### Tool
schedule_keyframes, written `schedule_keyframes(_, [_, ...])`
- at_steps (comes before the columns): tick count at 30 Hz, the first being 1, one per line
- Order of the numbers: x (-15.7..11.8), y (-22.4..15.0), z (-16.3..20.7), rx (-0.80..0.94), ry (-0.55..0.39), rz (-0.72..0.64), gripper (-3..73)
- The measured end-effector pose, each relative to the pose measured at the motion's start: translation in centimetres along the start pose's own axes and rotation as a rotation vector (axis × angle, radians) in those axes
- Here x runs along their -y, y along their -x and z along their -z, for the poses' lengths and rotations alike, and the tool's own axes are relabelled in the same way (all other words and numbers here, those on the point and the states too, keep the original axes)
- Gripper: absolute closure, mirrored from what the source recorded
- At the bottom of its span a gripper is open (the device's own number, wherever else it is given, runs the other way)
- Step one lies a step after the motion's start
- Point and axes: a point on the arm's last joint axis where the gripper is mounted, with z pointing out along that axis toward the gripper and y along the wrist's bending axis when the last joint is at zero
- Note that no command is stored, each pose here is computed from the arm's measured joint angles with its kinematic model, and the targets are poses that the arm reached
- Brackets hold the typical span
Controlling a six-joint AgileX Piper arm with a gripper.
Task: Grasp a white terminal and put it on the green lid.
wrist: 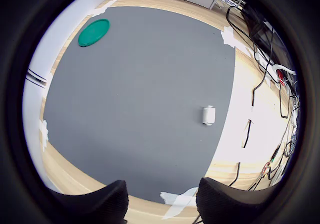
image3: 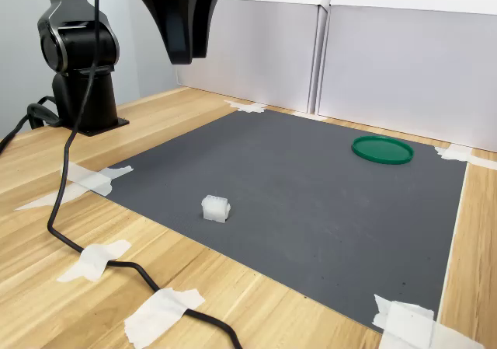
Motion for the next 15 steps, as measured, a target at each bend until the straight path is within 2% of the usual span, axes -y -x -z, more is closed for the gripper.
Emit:
schedule_keyframes(10, [3.1,0.8,-4.7,-0.033,0.016,-0.001,11.3])
schedule_keyframes(15, [3.7,1.3,-7.2,-0.051,0.042,0.018,11.3])
